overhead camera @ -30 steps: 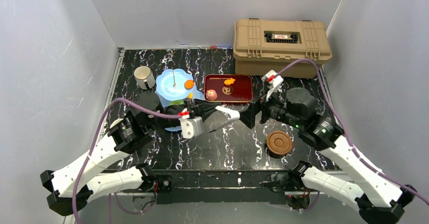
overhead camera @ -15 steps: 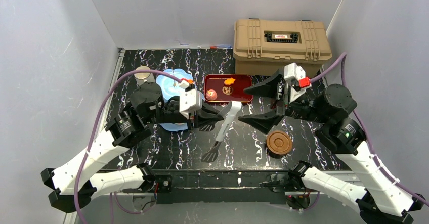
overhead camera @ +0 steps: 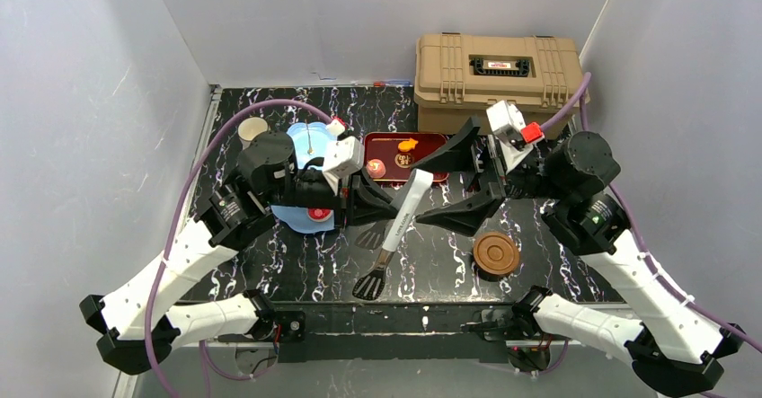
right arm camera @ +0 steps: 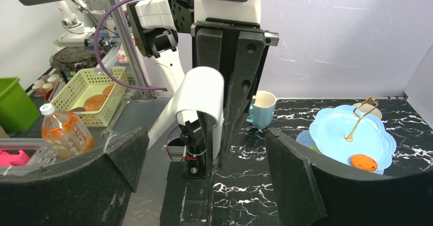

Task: Serve the afternoon tea
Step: Adjust the clamp.

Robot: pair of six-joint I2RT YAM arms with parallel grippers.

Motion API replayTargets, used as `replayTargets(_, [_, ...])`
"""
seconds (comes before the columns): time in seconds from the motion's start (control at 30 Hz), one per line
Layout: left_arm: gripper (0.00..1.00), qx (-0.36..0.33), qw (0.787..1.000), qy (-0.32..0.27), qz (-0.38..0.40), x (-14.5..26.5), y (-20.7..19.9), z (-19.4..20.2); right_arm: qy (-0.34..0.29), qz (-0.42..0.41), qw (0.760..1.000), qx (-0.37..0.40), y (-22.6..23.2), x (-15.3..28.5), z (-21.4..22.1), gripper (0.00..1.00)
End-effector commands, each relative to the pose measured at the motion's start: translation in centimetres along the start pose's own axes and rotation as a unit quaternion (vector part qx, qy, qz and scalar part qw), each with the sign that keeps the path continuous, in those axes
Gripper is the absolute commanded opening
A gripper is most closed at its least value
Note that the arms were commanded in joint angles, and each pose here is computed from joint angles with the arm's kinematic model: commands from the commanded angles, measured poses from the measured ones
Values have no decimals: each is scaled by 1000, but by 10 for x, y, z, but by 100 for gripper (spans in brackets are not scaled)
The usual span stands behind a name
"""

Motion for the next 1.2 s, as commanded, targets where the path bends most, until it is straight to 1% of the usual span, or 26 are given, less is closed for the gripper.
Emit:
replayTargets(0.0, [0, 6, 999, -28, 41, 9, -21, -27, -1, -12, 999, 31, 7, 4, -15, 90])
replayTargets(0.1, [0, 17, 997, -29, 64, 10, -29, -32, -16, -19, 999, 41, 7, 3, -14, 90])
replayTargets(0.2, [0, 23, 996, -26, 84, 10, -34, -34, -17, -11, 999, 47, 2, 1, -14, 88])
replayTargets(0.3, [0, 26, 995, -20, 95, 9, -35, -33, -23, 12, 999, 30, -9, -6, -15, 79])
replayTargets(0.47, [0, 19, 996, -18, 80, 6, -27, -31, -38, 0, 999, -5, -20, -21, -19, 65])
replayTargets(0.63, [0, 16, 999, -35, 32, 4, -8, -35, -40, 16, 999, -13, -24, -22, -14, 62])
replayTargets(0.73, [0, 19, 999, -44, 16, 5, 0, -39, -28, 21, 999, -13, -22, -18, -8, 66])
replayTargets(0.8, [0, 18, 999, -43, 20, 5, 0, -40, -23, 38, 999, -10, -25, -16, -5, 64])
replayTargets(0.87, [0, 20, 999, -41, 22, 5, 0, -39, -32, 51, 998, -13, -28, -16, -8, 55])
replayTargets(0.93, [0, 23, 999, -38, 24, 3, 2, -38, -45, 59, 997, -18, -33, -19, -9, 40])
replayTargets(1.03, [0, 26, 999, -33, 21, -1, 8, -35, -59, 82, 995, -25, -49, -28, -2, 2])
replayTargets(1.1, [1, 26, 999, -30, 15, -4, 13, -35, -38, 89, 995, -28, -60, -34, 7, 1])
replayTargets(1.13, [2, 20, 999, -29, 8, -5, 15, -36, -23, 92, 995, -32, -64, -36, 10, 1])
replayTargets(1.17, [6, 10, 1000, -29, 1, -4, 16, -38, -12, 91, 995, -34, -64, -35, 12, 1])
Point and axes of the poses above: each gripper's point midway between its finger pads, its own x axis back along the fingers, its own y axis along the line the jaws close on, z = x × y, the point moved 5 cm from there along x, back along the fingers, and after that the axes turned 9 degrees about x, right-handed, at the moved point
